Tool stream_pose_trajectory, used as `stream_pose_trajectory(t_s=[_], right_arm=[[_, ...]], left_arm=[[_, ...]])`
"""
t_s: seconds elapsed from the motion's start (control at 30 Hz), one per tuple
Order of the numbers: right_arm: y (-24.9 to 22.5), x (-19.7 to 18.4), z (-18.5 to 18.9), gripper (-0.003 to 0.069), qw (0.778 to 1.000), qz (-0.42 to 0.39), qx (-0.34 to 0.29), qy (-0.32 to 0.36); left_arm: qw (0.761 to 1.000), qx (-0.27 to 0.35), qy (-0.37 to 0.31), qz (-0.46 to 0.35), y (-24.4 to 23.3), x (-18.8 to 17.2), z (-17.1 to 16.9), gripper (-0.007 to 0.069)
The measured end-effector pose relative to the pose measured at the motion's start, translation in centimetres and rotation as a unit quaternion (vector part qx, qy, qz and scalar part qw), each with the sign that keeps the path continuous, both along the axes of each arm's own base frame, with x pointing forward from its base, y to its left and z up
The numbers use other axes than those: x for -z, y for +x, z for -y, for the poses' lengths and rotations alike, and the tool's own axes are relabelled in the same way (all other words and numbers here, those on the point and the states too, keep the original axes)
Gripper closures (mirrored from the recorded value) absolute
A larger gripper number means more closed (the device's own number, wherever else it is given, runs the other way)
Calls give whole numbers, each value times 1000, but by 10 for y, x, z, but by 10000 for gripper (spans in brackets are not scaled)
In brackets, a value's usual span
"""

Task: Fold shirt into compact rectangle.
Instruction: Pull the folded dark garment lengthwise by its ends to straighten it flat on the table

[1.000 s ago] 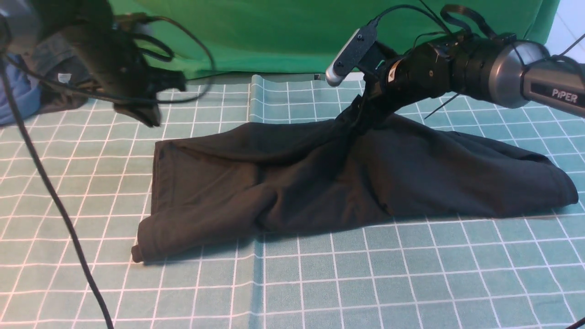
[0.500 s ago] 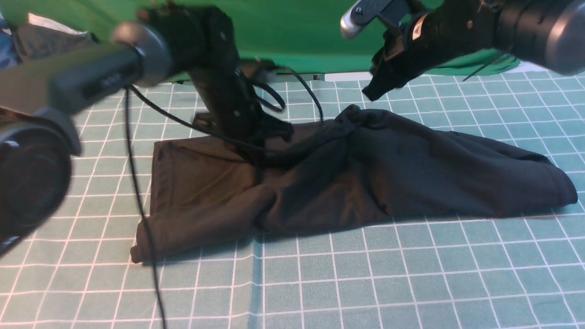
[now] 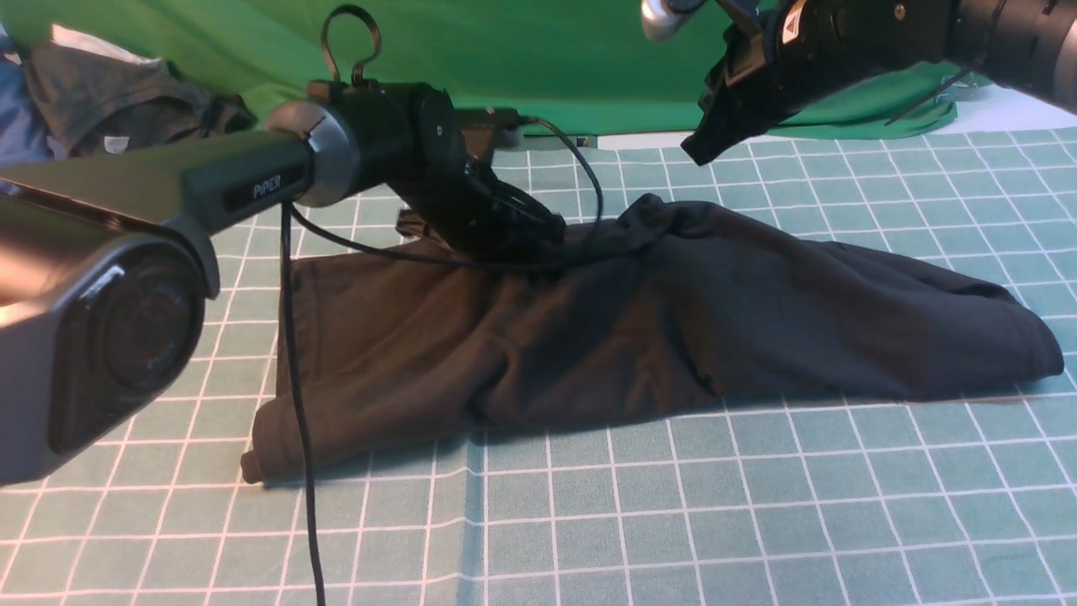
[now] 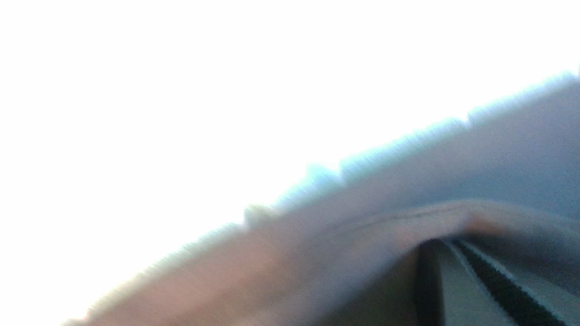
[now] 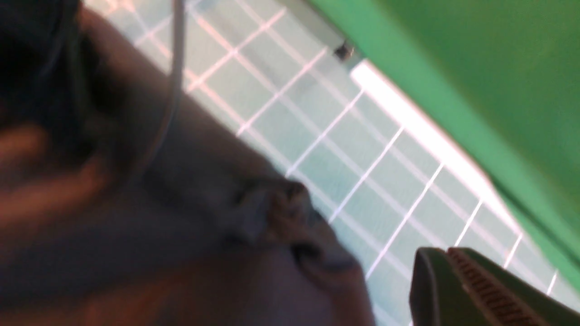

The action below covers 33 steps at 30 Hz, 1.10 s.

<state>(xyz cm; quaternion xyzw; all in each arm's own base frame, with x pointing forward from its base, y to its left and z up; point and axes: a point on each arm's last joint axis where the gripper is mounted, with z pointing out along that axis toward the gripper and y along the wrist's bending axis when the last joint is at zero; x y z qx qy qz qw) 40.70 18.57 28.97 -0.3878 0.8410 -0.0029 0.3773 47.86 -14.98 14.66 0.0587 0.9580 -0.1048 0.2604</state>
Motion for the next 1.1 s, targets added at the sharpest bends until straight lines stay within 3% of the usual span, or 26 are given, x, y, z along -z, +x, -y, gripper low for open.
stream_pose_trajectory(t_s=[0.17,0.3,0.5,0.57,0.7,0.8,0.83,0.87,0.9,0.97,1.1], right_arm=[[-6,3,9,637,998,-38,13,-47],[-7,-4,26,637,996,-51,52,-52],[0,-8,110,637,974,-121,189,-38],[0,-5,133,635,964,-145,222,-25],[1,6,173,596,940,-189,284,22],[6,21,195,516,922,-218,313,64],[10,32,197,442,917,-232,315,74],[11,34,198,434,917,-235,315,75],[15,46,196,363,917,-246,306,74],[18,57,192,317,918,-258,293,69],[27,83,180,280,924,-271,265,55]], left_arm=[[998,-59,2,-14,12,-16,-37,618],[998,-52,19,-23,6,-44,-52,618],[999,-3,35,6,-44,-123,-52,618],[999,6,37,4,-62,-128,-51,618],[999,11,30,-29,-100,-112,-51,618],[997,5,23,-72,-122,-82,-53,618],[995,2,25,-95,-131,-64,-55,618],[994,2,27,-102,-134,-59,-56,618],[992,0,32,-121,-141,-44,-58,618],[990,0,39,-134,-147,-32,-60,618],[988,-21,63,-143,-152,-16,-66,618]])
